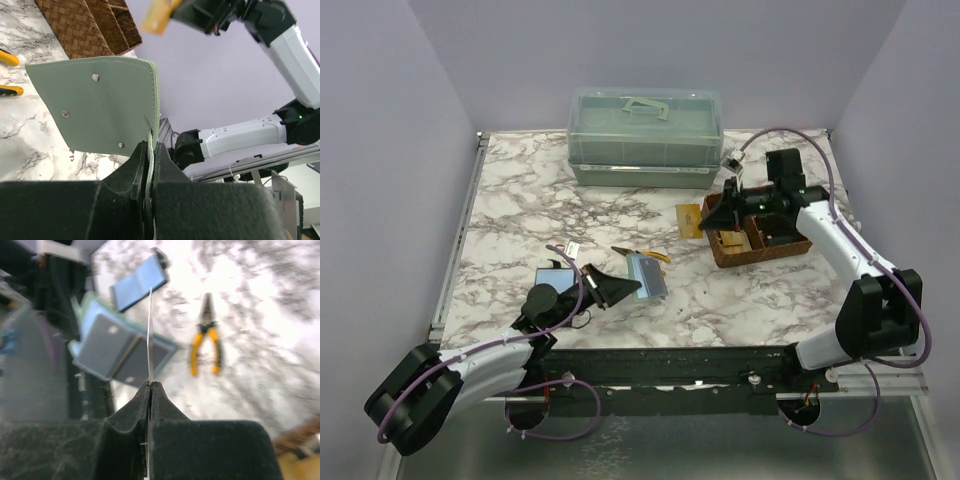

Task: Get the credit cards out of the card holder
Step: Place the credit card in the storage box.

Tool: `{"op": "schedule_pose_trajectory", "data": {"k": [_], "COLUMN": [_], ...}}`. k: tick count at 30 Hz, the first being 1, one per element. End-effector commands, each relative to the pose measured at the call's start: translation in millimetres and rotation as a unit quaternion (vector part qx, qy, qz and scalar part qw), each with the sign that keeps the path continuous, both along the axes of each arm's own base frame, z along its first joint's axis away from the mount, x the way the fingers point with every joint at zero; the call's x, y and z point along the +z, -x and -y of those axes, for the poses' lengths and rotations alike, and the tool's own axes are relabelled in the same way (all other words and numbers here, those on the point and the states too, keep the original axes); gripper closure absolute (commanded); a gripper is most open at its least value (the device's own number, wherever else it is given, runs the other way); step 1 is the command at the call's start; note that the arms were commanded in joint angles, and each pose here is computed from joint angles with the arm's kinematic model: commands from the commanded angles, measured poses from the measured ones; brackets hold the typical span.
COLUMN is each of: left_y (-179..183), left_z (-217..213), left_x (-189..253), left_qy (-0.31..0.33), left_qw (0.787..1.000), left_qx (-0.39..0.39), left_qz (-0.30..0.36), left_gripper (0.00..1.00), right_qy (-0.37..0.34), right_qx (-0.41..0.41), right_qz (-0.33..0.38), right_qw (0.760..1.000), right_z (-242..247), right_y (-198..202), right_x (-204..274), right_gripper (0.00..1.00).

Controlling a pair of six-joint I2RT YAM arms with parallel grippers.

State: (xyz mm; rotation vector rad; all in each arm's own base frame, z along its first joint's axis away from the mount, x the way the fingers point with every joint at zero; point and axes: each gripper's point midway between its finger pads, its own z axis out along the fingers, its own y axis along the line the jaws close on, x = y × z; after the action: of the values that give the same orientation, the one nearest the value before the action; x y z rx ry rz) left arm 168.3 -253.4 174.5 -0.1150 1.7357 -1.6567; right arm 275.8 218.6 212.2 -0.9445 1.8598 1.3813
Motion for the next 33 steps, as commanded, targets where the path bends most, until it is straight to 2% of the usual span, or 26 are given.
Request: {"op": "schedule_pose_trajectory", "data": {"k": [1, 4, 8, 10, 19, 26, 27, 29, 30, 33], "left_y": [9, 11, 13, 14, 19, 19, 19, 18, 18, 16], "left_z": [3, 5, 7, 7, 9, 11, 12, 14, 15, 18], "left_x": [17, 20, 22, 22, 24, 28, 28, 30, 30, 30], "left_qy": [0.015, 0.012, 0.009, 0.008, 0.005, 0.005, 0.004, 0.002, 0.002, -0.005], "left_qw": [0.999, 0.999, 0.998, 0.998, 0.996, 0.996, 0.995, 0.995, 0.995, 0.994], "left_qx": [-0.027, -0.036, -0.045, -0.049, -0.066, -0.071, -0.073, -0.077, -0.078, -0.082], "left_qz": [0.029, 0.036, 0.042, 0.046, 0.057, 0.062, 0.062, 0.065, 0.066, 0.071], "left_gripper": [1.0, 1.0, 1.0, 1.0, 1.0, 1.0, 1.0, 1.0, 1.0, 1.0], "right_qy": [0.201, 0.274, 0.379, 0.409, 0.428, 0.437, 0.441, 0.458, 0.461, 0.426], "right_qx": [-0.039, -0.057, -0.062, -0.066, -0.06, -0.061, -0.061, -0.085, -0.102, -0.167], "right_qz": [0.078, 0.105, 0.084, 0.066, -0.011, -0.044, -0.05, -0.041, -0.023, 0.043], "right_qw": [0.976, 0.954, 0.92, 0.908, 0.902, 0.896, 0.894, 0.884, 0.881, 0.888], "right_z": [49, 73, 106, 120, 126, 129, 130, 137, 140, 138], "right_y": [-34, -58, -74, -77, -78, -73, -73, -81, -90, -120], "right_x": [-30, -29, -51, -63, -99, -118, -121, -120, -113, -66], "right_gripper": [1.0, 1.0, 1.0, 1.0, 1.0, 0.99, 0.95, 0.75, 0.69, 0.53]}}
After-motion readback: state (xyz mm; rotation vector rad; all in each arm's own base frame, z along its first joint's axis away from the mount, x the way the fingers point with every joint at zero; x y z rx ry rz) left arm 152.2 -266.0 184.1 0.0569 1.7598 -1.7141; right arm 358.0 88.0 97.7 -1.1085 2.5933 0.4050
